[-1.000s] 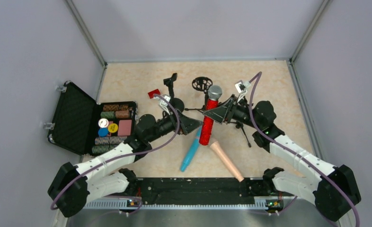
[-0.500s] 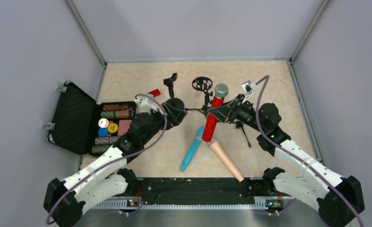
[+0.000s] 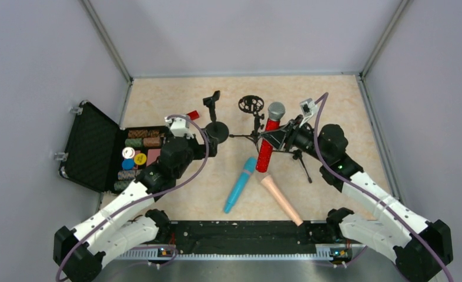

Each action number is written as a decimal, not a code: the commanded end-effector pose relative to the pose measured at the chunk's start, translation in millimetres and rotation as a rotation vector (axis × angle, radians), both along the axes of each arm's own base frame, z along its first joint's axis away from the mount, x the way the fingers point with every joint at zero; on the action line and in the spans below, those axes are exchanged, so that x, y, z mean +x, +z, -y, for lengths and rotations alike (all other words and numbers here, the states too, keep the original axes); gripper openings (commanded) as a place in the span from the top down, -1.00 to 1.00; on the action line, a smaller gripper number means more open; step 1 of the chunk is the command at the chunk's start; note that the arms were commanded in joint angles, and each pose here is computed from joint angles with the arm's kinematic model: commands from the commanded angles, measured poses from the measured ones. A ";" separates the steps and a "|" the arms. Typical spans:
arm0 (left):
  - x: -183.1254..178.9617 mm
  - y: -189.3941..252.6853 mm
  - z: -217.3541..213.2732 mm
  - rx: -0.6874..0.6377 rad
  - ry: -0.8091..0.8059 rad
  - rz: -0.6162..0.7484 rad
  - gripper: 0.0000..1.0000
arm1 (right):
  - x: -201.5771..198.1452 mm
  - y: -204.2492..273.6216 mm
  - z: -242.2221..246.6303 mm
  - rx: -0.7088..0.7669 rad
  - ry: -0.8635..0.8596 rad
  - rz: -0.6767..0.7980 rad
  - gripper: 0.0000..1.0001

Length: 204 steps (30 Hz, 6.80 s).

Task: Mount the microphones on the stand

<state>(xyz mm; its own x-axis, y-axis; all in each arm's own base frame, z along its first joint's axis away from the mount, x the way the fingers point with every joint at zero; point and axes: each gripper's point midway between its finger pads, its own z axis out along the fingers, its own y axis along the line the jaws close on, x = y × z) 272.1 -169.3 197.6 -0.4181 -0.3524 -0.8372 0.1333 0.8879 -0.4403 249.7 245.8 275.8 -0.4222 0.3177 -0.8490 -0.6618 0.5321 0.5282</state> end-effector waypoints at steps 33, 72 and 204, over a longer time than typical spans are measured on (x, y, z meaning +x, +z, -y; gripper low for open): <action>88.8 179.0 85.2 0.324 -0.312 0.544 -0.97 | 39.3 55.2 -16.8 -0.010 -0.021 0.150 1.00; 77.5 150.3 18.4 0.426 -0.076 0.580 -0.97 | 185.0 153.9 -37.4 -0.133 -0.329 0.544 1.00; 89.9 108.5 41.3 0.464 -0.171 0.499 -0.98 | 202.3 -41.6 -46.9 -0.608 -0.211 0.069 1.00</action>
<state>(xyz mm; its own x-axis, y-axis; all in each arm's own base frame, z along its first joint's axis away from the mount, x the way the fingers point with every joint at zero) 361.0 -207.6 300.5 0.0156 0.1483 -0.9888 0.3680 0.9187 0.1436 470.2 292.6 289.1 -0.2122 -0.0622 -0.9753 -0.5119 0.8572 0.0567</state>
